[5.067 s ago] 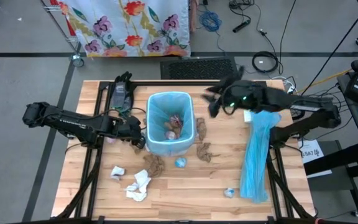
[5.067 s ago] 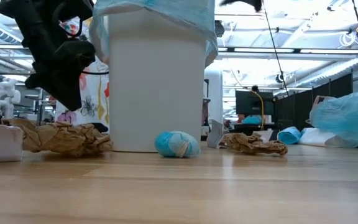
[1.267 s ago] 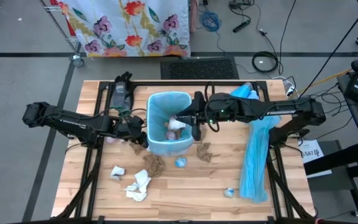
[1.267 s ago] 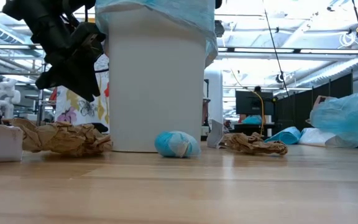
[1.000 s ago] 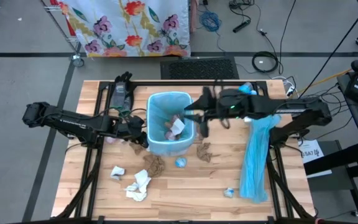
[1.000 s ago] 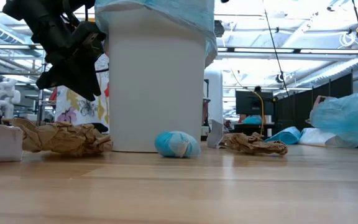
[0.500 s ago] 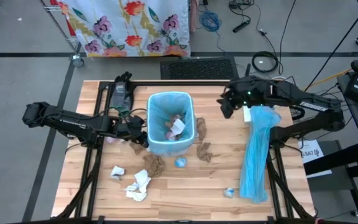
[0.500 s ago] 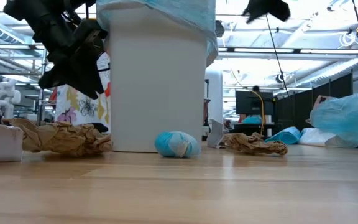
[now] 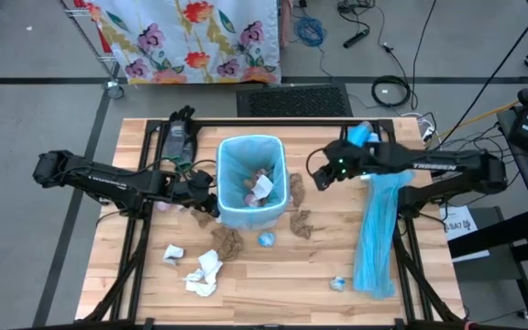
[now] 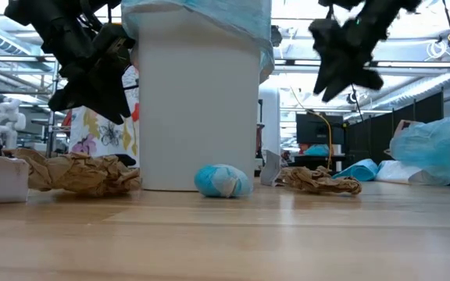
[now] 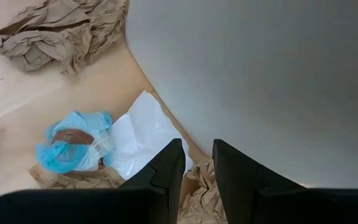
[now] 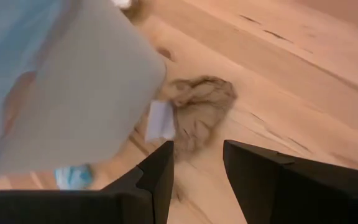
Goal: Place trash/remove bag and relplace
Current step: Put the brown napkin into the trash bin
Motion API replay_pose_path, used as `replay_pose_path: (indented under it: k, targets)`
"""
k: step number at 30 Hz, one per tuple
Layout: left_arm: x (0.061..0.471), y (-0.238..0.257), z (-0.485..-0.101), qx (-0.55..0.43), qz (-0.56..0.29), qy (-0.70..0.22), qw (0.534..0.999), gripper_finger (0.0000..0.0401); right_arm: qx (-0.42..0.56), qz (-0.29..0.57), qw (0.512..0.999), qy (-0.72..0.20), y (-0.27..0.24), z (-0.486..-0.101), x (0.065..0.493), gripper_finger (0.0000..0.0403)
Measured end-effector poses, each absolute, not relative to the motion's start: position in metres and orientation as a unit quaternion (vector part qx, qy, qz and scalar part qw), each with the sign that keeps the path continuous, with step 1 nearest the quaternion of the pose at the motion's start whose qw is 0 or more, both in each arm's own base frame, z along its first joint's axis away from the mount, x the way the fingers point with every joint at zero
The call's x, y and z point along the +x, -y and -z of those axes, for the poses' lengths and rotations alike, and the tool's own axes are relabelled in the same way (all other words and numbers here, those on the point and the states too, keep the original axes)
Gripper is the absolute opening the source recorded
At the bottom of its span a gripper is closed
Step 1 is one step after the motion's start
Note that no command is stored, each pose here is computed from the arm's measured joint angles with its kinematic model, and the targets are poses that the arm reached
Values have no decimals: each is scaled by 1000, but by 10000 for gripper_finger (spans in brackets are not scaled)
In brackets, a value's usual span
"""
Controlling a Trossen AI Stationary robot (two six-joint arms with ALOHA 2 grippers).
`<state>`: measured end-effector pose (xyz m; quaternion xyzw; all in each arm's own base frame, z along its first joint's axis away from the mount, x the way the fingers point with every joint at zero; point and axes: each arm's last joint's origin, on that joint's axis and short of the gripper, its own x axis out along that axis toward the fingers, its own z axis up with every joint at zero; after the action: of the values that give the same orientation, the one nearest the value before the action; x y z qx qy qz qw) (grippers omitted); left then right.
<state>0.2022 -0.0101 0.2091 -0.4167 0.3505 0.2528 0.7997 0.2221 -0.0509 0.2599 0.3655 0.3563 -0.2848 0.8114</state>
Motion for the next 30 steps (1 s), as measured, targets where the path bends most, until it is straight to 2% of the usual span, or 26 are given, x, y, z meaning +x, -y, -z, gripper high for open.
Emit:
replay_pose_path:
  k: [10,21,26,30]
  targets:
    - [205,10,-211,-424,-244,-339,803,90,381,306,798,-354,65,-195,247,138]
    - [204,12,-211,-439,-232,-348,795,90,378,318,778,-388,71,-151,270,228]
    - [204,12,-211,-439,-232,-350,795,90,420,262,786,-371,72,-139,286,245]
    - [204,12,-211,-439,-232,-350,794,90,421,240,789,-377,67,-127,294,236]
